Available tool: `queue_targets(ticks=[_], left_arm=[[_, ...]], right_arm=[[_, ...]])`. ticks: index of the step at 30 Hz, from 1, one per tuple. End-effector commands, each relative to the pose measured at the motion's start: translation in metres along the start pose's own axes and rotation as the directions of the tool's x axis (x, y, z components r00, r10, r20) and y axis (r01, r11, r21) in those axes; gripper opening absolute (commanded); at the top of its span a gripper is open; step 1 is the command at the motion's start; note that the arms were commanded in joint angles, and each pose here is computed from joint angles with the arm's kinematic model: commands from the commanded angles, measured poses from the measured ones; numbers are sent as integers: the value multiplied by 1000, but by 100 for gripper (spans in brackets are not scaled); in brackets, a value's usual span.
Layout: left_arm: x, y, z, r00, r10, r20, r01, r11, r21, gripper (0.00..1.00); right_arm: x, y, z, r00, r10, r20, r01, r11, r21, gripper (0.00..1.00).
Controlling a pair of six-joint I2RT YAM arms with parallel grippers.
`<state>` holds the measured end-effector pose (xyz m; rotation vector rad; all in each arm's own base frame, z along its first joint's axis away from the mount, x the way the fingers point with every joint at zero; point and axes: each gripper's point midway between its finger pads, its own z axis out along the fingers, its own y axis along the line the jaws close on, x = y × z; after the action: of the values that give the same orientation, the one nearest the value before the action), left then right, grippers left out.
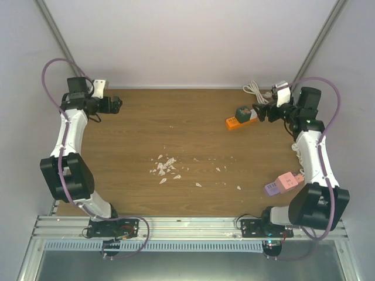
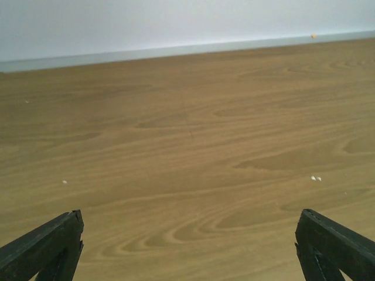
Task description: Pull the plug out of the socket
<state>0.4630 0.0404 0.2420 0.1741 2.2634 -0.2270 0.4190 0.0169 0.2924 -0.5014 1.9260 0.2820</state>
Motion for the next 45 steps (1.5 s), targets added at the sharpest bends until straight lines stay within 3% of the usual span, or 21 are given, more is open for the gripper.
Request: queue_targets(ticks=[1,7,15,23,33,45], left_arm=[[-4,-21,-16,999,32,41,-32,999,5,99],[9,-56,-15,993,116,14,-117,988,101,99],[22,-97,-11,978,209,7,-206,954,220,99],[33,-111,-10,970,242,-3,-233,937,260,99],[32,-104,-16,967,256,14,-253,946,200,99],[28,-96,-13,968,250,2,-248,957,152,99]], right_arm=[[10,23,-12,998,-40,-39,39,999,-24,100],[27,53,-19,979,-160,-126,138,976,-168,100],[47,44,1,945,-219,-244,156,955,-251,100],[54,18,46,945,-133,-300,37,952,-305,100],[60,4,101,912,159,-378,-250,947,-203,100],[84,-12,137,869,236,-435,-313,943,-115,100]])
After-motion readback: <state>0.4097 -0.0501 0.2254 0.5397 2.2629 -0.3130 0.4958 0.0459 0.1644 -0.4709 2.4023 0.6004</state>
